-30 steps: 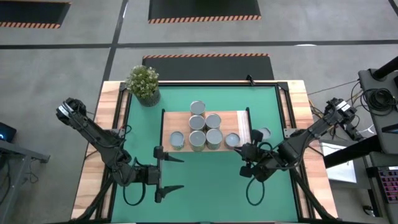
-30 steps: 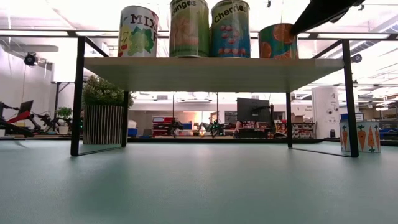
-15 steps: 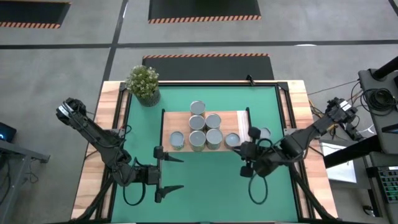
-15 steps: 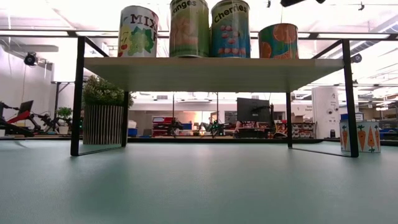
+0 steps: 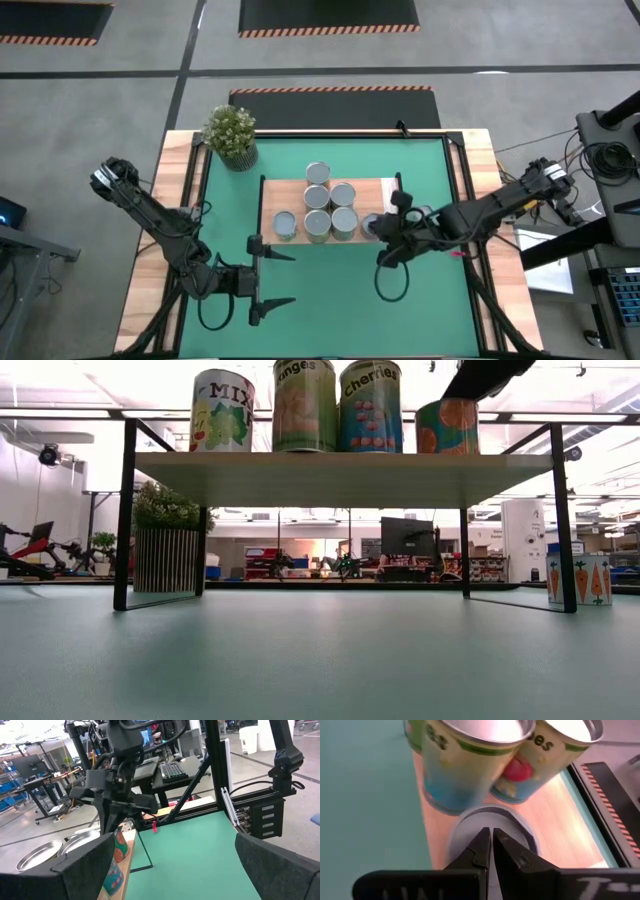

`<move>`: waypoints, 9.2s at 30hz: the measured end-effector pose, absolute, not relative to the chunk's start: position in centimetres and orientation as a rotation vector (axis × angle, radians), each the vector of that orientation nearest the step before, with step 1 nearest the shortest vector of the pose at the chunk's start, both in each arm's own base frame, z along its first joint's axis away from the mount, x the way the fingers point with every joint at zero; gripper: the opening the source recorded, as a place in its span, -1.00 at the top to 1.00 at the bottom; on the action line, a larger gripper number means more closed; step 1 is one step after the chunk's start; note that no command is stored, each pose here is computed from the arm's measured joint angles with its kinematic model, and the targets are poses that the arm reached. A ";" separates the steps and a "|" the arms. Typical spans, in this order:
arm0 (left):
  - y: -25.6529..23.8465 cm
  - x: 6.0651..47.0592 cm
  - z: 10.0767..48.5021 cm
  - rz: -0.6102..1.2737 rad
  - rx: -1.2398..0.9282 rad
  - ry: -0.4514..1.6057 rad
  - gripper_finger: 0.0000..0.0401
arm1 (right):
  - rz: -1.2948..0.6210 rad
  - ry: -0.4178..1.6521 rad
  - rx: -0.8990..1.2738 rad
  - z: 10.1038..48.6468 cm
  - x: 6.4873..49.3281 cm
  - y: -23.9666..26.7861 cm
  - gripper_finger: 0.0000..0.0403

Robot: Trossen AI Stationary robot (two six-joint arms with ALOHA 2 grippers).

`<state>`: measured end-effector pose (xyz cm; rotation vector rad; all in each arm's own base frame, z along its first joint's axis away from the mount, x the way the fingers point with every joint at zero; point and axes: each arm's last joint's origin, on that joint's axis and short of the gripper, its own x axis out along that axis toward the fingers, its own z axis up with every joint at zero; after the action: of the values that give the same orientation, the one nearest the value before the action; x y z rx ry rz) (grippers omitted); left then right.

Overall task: Pick and place cans onto a shelf
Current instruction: Put the small canned of oranges on the shelf, then put the canned of carrots on the shelf

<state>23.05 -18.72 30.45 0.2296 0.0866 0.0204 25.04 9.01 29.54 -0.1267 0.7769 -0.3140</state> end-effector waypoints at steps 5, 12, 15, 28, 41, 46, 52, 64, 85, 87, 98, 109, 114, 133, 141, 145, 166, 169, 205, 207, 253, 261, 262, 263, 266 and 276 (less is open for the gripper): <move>-18.7 23.1 30.5 0.020 0.229 0.086 -0.96 | -0.326 0.786 -0.117 29.4 24.8 8.9 0.94; -18.7 23.1 30.5 0.020 0.229 0.086 -0.96 | -0.324 0.786 -0.119 29.7 24.7 8.9 0.94; -18.7 23.1 30.5 0.020 0.229 0.086 -0.96 | -0.318 0.765 -0.116 30.4 24.7 8.9 0.94; -19.0 23.0 30.3 -0.091 0.200 0.096 -0.96 | -0.233 0.617 -0.055 34.9 22.4 9.6 0.94; -18.9 23.2 30.3 -0.072 0.087 0.096 -0.96 | -0.200 0.534 -0.036 36.2 19.6 10.9 0.94; -18.8 23.2 30.3 -0.070 0.091 0.099 -0.96 | -0.197 0.544 -0.043 35.8 19.5 11.1 0.94; -18.8 23.2 30.3 -0.070 0.101 0.099 -0.96 | -0.205 0.554 -0.049 35.4 19.5 11.1 0.94; -18.2 23.4 30.3 0.053 0.119 0.099 -0.96 | -0.242 0.610 0.032 35.6 17.8 9.9 0.94; -17.8 23.8 34.9 0.150 0.284 0.042 -0.96 | -0.587 0.748 0.440 33.0 11.5 5.7 0.94; -17.8 23.8 35.5 0.146 0.319 0.056 -0.96 | -0.623 0.779 0.497 32.2 11.0 5.4 0.94; -17.3 23.7 35.3 0.322 0.339 0.127 -0.96 | -0.822 0.856 0.706 27.2 9.9 4.8 0.94; -17.2 23.6 35.3 0.346 0.359 0.132 -0.96 | -0.931 0.906 0.777 24.7 10.7 3.5 0.94; -17.2 23.6 35.1 0.344 0.377 0.146 -0.96 | -0.893 0.875 0.776 24.8 11.8 2.9 0.94; -17.2 23.6 34.9 0.342 0.384 0.158 -0.96 | -0.921 0.983 0.706 24.9 12.4 -2.3 0.94; -17.2 23.6 34.9 0.343 0.372 0.161 -0.96 | -0.871 1.038 0.738 24.8 12.0 -3.7 0.94; -17.2 23.6 34.8 0.342 0.371 0.163 -0.96 | -0.835 1.067 0.777 23.7 11.4 -3.4 0.94; -17.2 23.6 34.8 0.342 0.352 0.159 -0.96 | -0.718 0.970 0.887 20.6 10.9 -2.9 0.41; -17.2 23.6 34.8 0.343 0.349 0.159 -0.96 | -0.729 0.999 0.885 20.4 11.3 -3.0 0.09; -17.2 23.6 34.8 0.343 0.334 0.156 -0.96 | -0.879 1.193 0.854 18.5 13.7 -3.8 -0.70; -17.2 23.6 34.8 0.343 0.334 0.156 -0.96 | -0.885 1.191 0.855 18.5 13.6 -3.8 -0.59; -17.2 23.6 34.8 0.343 0.330 0.155 -0.96 | -0.876 1.144 0.864 19.8 14.1 -3.9 -0.81; -17.2 23.6 34.8 0.343 0.329 0.155 -0.96 | -0.904 1.174 0.875 18.5 13.6 -3.8 -0.81; -17.2 23.6 34.8 0.343 0.330 0.155 -0.96 | -0.904 1.170 0.875 18.2 13.6 -3.8 -0.81; -17.2 23.6 34.8 0.343 0.330 0.155 -0.96 | -0.902 1.163 0.878 17.9 13.6 -3.8 -0.81; -17.2 23.6 34.8 0.343 0.330 0.155 -0.96 | -0.905 1.163 0.883 17.0 13.4 -3.7 -0.81; -17.2 23.6 34.8 0.343 0.330 0.155 -0.96 | -0.915 1.162 0.895 16.7 13.2 -3.7 -0.47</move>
<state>23.55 -17.21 34.81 0.3297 0.1551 0.3429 13.21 -3.68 16.73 0.8952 1.1621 -0.9153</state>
